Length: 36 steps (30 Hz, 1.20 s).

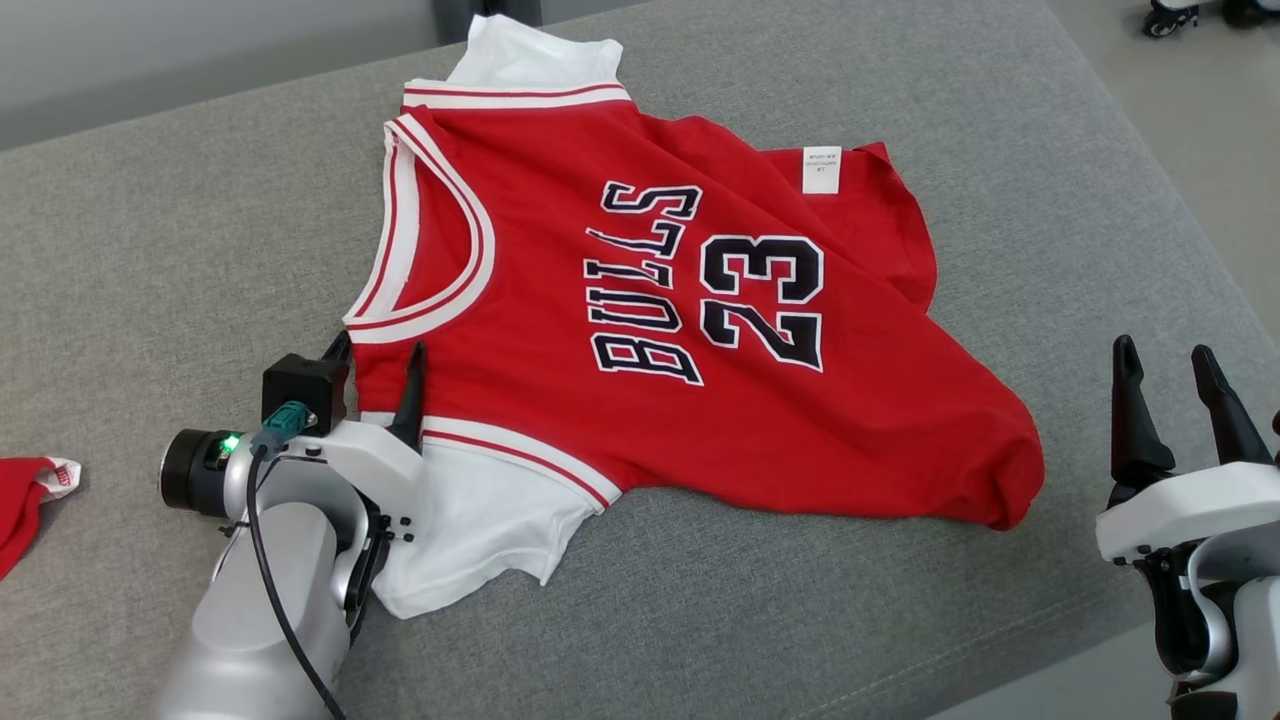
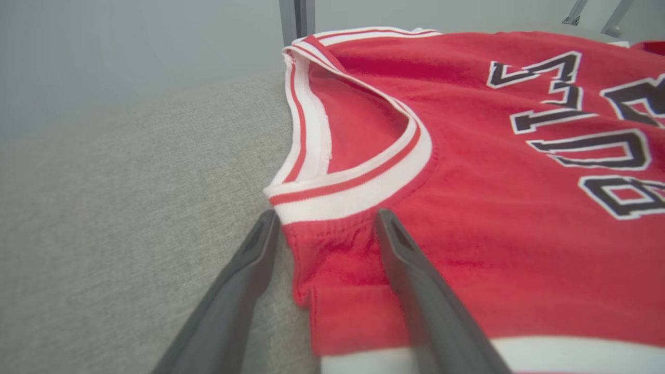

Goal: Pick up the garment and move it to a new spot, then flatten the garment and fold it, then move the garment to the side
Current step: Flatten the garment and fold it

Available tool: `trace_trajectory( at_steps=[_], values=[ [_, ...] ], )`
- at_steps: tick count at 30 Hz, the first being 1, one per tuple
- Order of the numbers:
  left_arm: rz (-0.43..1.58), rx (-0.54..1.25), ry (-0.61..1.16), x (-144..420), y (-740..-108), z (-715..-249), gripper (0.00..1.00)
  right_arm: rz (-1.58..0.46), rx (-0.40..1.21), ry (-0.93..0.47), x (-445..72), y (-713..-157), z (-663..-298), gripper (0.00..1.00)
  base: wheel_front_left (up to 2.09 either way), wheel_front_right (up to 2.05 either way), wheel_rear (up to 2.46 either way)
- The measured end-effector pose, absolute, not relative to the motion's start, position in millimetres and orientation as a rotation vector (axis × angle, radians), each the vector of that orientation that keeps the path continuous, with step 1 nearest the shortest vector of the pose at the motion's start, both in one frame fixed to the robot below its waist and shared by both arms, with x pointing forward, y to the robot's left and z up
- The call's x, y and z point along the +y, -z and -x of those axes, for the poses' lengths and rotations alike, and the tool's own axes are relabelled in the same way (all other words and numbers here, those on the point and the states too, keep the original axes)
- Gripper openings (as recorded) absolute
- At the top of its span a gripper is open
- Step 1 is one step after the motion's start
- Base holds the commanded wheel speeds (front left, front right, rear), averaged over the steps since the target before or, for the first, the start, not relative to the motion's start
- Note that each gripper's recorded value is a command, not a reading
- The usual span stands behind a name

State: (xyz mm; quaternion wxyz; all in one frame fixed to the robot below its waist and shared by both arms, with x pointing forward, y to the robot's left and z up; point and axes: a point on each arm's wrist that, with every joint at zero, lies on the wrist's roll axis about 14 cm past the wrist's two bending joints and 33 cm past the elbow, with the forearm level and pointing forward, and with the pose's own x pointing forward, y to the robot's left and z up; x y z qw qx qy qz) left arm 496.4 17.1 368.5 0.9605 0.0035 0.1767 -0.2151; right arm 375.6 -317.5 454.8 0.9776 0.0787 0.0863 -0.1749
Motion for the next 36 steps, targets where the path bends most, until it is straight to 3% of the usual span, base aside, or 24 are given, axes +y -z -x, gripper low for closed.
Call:
trace_trajectory(
  at_steps=[1,2,8,20,21,22,23,36],
  values=[
    [-0.006,0.360,0.442,16.0,-368.3,-496.8,0.40,-0.158,0.168,0.353,-317.6,-455.9,-375.9,1.00,0.00,0.00,0.00],
    [-0.005,0.361,0.449,14.3,-368.6,-497.3,0.00,-0.157,0.166,0.353,-317.9,-456.6,-376.3,1.00,0.00,0.00,0.00],
    [0.044,0.323,0.403,21.8,-383.1,-512.2,0.00,-0.155,0.152,0.352,-317.7,-459.7,-377.5,1.00,0.00,0.00,0.00],
    [0.046,0.258,0.200,91.7,-401.2,-537.2,0.00,-0.161,0.155,0.314,-304.9,-455.7,-390.0,1.00,0.00,0.00,0.00],
    [0.046,0.261,0.196,93.0,-400.7,-535.8,0.37,-0.163,0.155,0.309,-303.5,-455.8,-391.6,1.00,0.00,0.00,0.00],
    [0.047,0.262,0.193,94.4,-400.5,-534.6,0.89,-0.164,0.154,0.304,-301.7,-455.7,-393.2,1.00,0.00,0.00,0.00],
    [0.050,0.261,0.191,95.2,-401.2,-533.9,1.00,-0.165,0.153,0.299,-300.3,-455.8,-394.8,1.00,0.00,0.00,0.00],
    [0.137,0.120,0.219,95.6,-444.7,-501.2,1.00,-0.193,0.136,0.210,-274.6,-461.3,-415.8,1.00,0.00,0.00,0.00]
  ],
)
